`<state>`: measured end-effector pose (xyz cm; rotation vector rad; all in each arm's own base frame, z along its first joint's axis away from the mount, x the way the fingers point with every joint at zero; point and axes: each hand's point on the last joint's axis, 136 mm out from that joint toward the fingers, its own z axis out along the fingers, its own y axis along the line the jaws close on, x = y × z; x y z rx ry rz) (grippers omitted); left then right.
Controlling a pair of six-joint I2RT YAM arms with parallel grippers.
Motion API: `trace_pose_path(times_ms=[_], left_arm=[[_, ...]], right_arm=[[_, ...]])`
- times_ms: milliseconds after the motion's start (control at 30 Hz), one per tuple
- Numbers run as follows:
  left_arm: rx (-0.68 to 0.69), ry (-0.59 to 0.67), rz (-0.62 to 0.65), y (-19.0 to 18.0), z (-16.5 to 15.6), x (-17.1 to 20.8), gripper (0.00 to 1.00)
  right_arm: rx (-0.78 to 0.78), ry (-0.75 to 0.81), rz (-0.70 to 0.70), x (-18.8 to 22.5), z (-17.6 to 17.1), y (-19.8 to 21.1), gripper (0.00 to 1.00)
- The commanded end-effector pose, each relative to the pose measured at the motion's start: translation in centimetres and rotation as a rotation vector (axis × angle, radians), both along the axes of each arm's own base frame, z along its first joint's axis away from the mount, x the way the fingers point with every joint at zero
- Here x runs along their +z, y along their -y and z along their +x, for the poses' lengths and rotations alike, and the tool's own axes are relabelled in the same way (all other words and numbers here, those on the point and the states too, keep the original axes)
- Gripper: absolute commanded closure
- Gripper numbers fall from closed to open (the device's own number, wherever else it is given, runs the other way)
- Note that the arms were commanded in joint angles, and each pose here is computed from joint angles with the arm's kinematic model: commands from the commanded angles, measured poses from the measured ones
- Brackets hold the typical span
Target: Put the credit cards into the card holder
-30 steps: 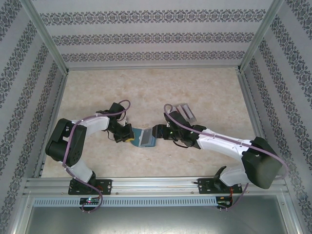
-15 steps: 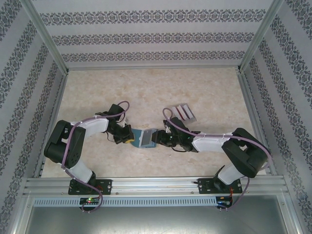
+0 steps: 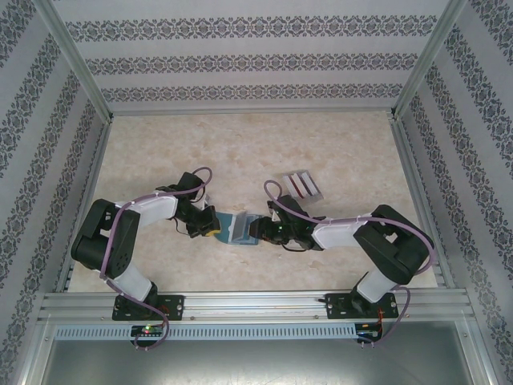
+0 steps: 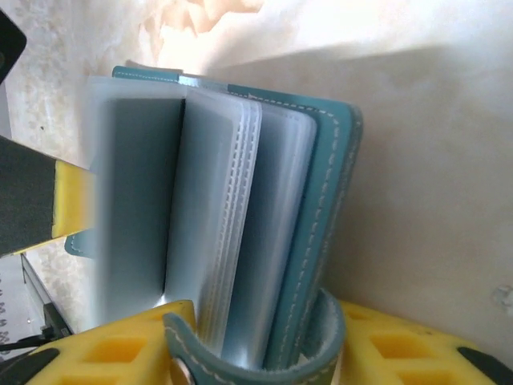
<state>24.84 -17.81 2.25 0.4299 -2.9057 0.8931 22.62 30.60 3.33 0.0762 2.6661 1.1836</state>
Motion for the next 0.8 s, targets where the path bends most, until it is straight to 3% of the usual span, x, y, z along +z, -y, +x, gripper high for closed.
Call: trace_pose_path(times_ms=[0,233,333,467,600,767], left_arm=[[0.011,-0.03,0.001,-0.1,-0.8,-0.7,0.98],[0.015,-0.032,-0.034,0.5,-0.5,-0.7,0.95],[0.017,-0.034,-0.058,0.8,-0.5,-0.6,0.89],[0.022,-0.018,-0.069,0.9,-0.1,-0.1,0.71],[0.059,0.02,-0.083,0.3,0.9,0.9,0.36],[0.063,0.052,-0.088,-0.2,2.0,1.7,0.21]], right_arm=[[0.025,0.013,0.008,0.2,0.7,-0.8,0.47],[0.039,-0.007,-0.027,-0.3,0.9,-1.1,0.41],[0.05,-0.007,-0.029,-0.3,1.0,-1.4,0.39],[0.068,0.001,-0.033,0.3,1.1,-1.7,0.37],[0.078,0.024,-0.012,1.6,1.2,-2.0,0.4],[0.104,0.06,0.015,3.3,1.3,-2.2,0.42]])
